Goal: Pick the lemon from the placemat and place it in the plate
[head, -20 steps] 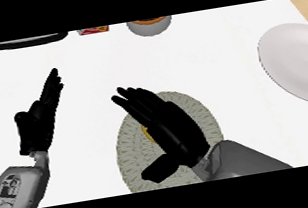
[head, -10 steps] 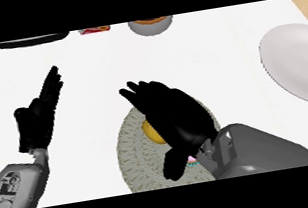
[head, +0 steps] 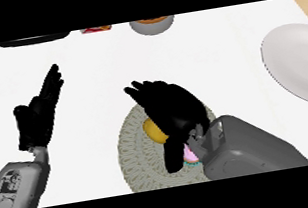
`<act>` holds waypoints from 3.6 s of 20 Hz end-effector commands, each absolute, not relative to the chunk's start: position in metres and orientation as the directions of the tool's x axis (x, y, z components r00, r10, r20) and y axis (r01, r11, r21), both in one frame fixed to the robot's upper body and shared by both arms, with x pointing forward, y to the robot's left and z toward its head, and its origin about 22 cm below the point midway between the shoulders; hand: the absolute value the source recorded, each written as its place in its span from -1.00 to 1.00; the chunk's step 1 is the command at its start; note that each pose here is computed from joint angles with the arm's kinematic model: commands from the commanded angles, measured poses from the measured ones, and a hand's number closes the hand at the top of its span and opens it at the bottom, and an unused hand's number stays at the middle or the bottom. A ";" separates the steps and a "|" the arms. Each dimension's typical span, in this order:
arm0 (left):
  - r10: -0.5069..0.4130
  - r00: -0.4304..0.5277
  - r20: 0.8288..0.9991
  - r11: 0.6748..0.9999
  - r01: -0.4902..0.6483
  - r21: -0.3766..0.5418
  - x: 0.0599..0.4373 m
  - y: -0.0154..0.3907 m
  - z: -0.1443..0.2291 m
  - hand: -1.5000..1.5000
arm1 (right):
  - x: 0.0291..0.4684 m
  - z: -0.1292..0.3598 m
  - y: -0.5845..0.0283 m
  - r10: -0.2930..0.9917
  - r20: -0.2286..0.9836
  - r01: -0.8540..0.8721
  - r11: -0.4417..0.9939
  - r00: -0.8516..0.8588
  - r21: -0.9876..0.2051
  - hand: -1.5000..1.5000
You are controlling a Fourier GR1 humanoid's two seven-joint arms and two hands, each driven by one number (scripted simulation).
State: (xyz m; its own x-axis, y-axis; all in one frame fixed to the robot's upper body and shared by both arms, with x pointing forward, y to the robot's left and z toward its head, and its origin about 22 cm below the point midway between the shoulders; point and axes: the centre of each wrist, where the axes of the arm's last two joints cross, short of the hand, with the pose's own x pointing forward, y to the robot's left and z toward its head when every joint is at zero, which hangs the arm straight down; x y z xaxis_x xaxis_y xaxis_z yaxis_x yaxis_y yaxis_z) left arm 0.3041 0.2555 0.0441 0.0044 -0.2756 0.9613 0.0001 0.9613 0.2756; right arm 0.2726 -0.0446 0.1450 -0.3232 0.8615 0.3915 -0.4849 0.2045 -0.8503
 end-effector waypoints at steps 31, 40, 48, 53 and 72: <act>-0.271 0.011 0.963 0.963 0.010 0.271 0.295 0.256 0.038 0.00 | 0.316 0.026 -0.041 0.910 0.238 -0.504 0.038 -0.339 -0.863 1.00; -0.269 0.025 0.963 0.963 -0.005 0.269 0.296 0.271 0.036 0.00 | 0.313 0.029 -0.111 0.938 0.257 -0.368 0.160 -0.232 -0.916 1.00; -0.262 0.086 0.961 0.949 -0.159 0.273 0.285 0.300 0.027 0.00 | 0.319 0.089 -0.406 0.947 0.136 -0.058 0.160 0.290 -0.985 1.00; -0.264 0.063 0.962 0.955 -0.125 0.270 0.279 0.299 0.028 0.00 | 0.285 0.149 -0.491 0.939 0.274 0.256 0.217 0.209 -0.942 1.00; -0.278 -0.009 0.961 0.961 0.015 0.278 0.307 0.247 0.040 0.00 | 0.286 0.135 -0.530 0.837 0.541 0.199 0.546 -0.082 -0.814 1.00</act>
State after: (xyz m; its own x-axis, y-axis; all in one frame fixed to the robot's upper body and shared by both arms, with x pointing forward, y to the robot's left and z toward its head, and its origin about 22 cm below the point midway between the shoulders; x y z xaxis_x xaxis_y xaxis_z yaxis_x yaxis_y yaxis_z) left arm 0.3028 0.2598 0.0438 -0.0031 -0.2744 0.9616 0.0115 0.9616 0.2744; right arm 0.2551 -0.5601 0.1473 -0.0437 0.8518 0.5221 0.2321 0.5170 -0.8239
